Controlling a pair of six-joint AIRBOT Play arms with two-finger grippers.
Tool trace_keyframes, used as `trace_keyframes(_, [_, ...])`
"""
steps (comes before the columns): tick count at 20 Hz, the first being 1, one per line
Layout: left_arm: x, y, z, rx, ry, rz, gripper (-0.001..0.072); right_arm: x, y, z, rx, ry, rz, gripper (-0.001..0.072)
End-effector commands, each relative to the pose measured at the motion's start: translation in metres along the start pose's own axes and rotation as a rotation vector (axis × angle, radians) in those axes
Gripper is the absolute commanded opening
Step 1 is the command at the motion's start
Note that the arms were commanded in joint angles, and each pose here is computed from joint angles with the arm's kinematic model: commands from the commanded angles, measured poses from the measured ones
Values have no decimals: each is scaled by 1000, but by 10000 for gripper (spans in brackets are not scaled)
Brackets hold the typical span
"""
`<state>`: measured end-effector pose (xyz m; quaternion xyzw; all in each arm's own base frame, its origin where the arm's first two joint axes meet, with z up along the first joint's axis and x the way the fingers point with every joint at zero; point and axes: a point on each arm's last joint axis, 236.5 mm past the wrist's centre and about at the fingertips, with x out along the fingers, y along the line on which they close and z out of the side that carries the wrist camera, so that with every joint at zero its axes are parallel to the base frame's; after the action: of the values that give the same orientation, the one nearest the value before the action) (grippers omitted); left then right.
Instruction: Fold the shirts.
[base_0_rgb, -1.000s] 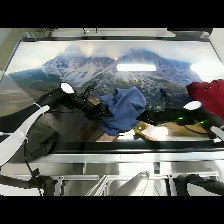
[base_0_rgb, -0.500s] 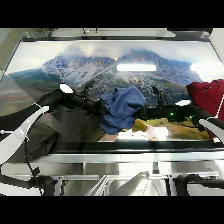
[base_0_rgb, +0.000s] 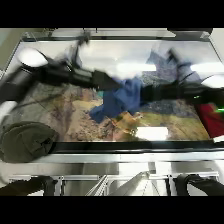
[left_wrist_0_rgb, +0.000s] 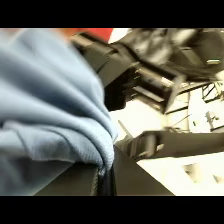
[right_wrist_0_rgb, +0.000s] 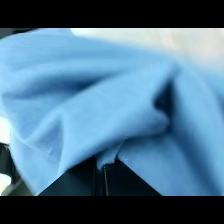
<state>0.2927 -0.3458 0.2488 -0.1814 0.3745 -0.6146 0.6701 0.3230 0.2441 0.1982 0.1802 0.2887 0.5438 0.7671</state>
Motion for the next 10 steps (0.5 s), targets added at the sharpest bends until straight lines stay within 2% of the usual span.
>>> trace_keyframes(1, [-65,-169,66,430,-262,-36,21,-73,148,93,-471,-261,-64,13])
trace_keyframes(3, [-106,-222,91,572,-433,40,26,-114,200,121,-652,-383,-192,14])
trace_keyframes(5, [-129,-227,98,590,-488,159,30,-137,217,133,-709,-432,-293,14])
trace_keyframes(7, [-125,-198,94,520,-436,238,31,-132,201,132,-664,-395,-309,14])
trace_keyframes(10, [-83,-122,79,360,-284,257,32,-91,136,114,-470,-205,-250,14])
